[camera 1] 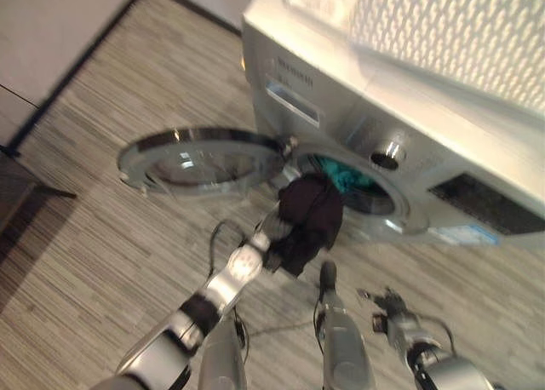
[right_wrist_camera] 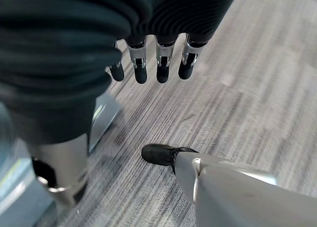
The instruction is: Grab the laundry basket,head to the washer,open it,put in the laundry and shut it.
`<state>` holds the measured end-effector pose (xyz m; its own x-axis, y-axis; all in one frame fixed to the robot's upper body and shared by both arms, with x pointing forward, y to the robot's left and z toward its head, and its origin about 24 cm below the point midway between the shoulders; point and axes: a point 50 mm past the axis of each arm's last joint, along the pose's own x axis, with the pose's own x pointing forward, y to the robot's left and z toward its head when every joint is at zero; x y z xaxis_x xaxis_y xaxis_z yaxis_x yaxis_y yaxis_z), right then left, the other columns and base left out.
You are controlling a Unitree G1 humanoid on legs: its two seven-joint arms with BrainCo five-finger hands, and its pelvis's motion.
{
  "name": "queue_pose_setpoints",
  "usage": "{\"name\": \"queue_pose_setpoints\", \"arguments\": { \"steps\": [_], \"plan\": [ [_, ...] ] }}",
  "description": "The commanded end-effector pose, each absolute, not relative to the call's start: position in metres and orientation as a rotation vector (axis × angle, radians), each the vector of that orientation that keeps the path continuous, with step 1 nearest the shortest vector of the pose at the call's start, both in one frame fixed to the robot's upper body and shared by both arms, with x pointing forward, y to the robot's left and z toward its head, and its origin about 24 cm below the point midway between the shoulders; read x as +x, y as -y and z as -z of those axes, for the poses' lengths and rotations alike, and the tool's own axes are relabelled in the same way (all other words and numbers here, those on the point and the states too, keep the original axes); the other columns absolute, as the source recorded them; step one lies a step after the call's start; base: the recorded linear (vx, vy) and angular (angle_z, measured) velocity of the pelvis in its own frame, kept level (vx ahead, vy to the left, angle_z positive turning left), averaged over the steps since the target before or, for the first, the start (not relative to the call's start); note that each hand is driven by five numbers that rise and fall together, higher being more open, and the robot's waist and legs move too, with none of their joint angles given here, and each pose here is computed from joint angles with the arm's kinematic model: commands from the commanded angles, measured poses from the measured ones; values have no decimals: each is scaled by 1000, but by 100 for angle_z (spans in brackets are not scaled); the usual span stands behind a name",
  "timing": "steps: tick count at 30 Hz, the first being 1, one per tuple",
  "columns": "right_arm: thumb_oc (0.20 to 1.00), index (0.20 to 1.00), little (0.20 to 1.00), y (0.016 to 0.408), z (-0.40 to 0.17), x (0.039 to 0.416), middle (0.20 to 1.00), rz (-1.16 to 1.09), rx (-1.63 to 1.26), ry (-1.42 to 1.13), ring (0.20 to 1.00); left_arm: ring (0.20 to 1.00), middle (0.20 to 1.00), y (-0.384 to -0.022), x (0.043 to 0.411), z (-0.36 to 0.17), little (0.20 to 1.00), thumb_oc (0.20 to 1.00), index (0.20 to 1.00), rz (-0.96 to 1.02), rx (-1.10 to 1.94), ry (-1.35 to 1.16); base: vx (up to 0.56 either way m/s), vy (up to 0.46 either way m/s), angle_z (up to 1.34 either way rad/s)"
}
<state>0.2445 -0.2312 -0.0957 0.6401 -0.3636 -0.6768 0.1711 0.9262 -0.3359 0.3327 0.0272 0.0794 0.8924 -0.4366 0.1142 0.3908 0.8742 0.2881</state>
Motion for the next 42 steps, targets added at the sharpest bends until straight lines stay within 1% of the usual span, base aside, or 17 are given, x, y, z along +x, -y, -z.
{"name": "queue_pose_setpoints", "arguments": {
  "steps": [1, 5, 9, 10, 12, 15, 16, 19, 24, 28, 33, 34, 35, 37, 39, 41, 42],
  "plan": [
    [1000, 1000, 1000, 235, 112, 219, 1000, 308, -332, -922, 1000, 200, 200, -24, 347, -113, 200, 200, 200, 356, 169, 282, -72, 32, -11],
    [1000, 1000, 1000, 222, 112, 224, 1000, 294, -281, -901, 1000, 200, 200, -23, 368, -140, 200, 200, 200, 278, 110, 290, -20, 40, -14],
    [1000, 1000, 1000, 215, 112, 226, 1000, 285, -259, -884, 1000, 200, 200, -25, 374, -149, 200, 200, 200, 254, 102, 295, -42, 37, -24],
    [1000, 1000, 1000, 208, 103, 239, 1000, 300, -198, -806, 1000, 200, 200, -34, 387, -169, 200, 200, 200, 206, 85, 306, -38, 31, -18],
    [1000, 1000, 1000, 201, 92, 254, 1000, 311, -141, -726, 1000, 200, 200, -43, 393, -180, 200, 200, 200, 171, 76, 319, -23, 20, -20],
    [1000, 1000, 1000, 198, 84, 263, 1000, 326, -92, -669, 1000, 200, 200, -47, 397, -189, 200, 200, 200, 149, 53, 329, 2, -16, -33],
    [1000, 1000, 1000, 188, 58, 286, 1000, 314, -40, -500, 1000, 200, 200, -59, 405, -206, 200, 200, 200, 91, 1, 336, 10, -26, -14],
    [1000, 1000, 1000, 174, 23, 307, 1000, 268, 0, -312, 1000, 200, 200, -81, 412, -221, 200, 200, 200, 10, -61, 343, 28, -22, -18],
    [1000, 1000, 1000, 158, -5, 313, 1000, 202, 52, -160, 1000, 200, 200, -107, 420, -252, 200, 200, 200, -88, -186, 371, 47, -48, -27],
    [1000, 1000, 1000, 157, -9, 309, 1000, 178, 68, -127, 1000, 200, 200, -130, 423, -280, 200, 200, 200, -153, -263, 404, 44, -75, -39],
    [1000, 1000, 1000, 171, 0, 299, 1000, 209, 37, -157, 1000, 200, 200, -130, 412, -348, 200, 200, 200, -114, -446, 559, 93, -133, -22],
    [1000, 1000, 1000, 180, 10, 293, 1000, 242, 18, -202, 1000, 200, 200, -123, 403, -377, 200, 200, 200, -68, -541, 624, 92, -109, -6],
    [1000, 1000, 1000, 181, 9, 293, 1000, 243, 18, -201, 1000, 200, 200, -123, 402, -378, 200, 200, 200, -67, -543, 625, 98, -113, -5],
    [1000, 1000, 1000, 201, 19, 284, 1000, 311, -8, -249, 1000, 200, 200, -115, 385, -418, 200, 200, 200, -11, -603, 734, 75, -84, -8],
    [1000, 1000, 1000, 206, 22, 281, 1000, 330, -4, -260, 1000, 200, 200, -115, 379, -431, 200, 200, 200, -6, -608, 761, 59, -47, -8],
    [1000, 1000, 1000, 214, 24, 276, 1000, 361, 8, -264, 1000, 200, 200, -122, 362, -461, 200, 200, 200, -21, -633, 852, 73, -66, -8],
    [1000, 1000, 1000, 224, 22, 271, 1000, 387, -12, -247, 1000, 200, 200, -137, 339, -492, 200, 200, 200, -50, -673, 985, 51, -68, -7]
  ]
}}
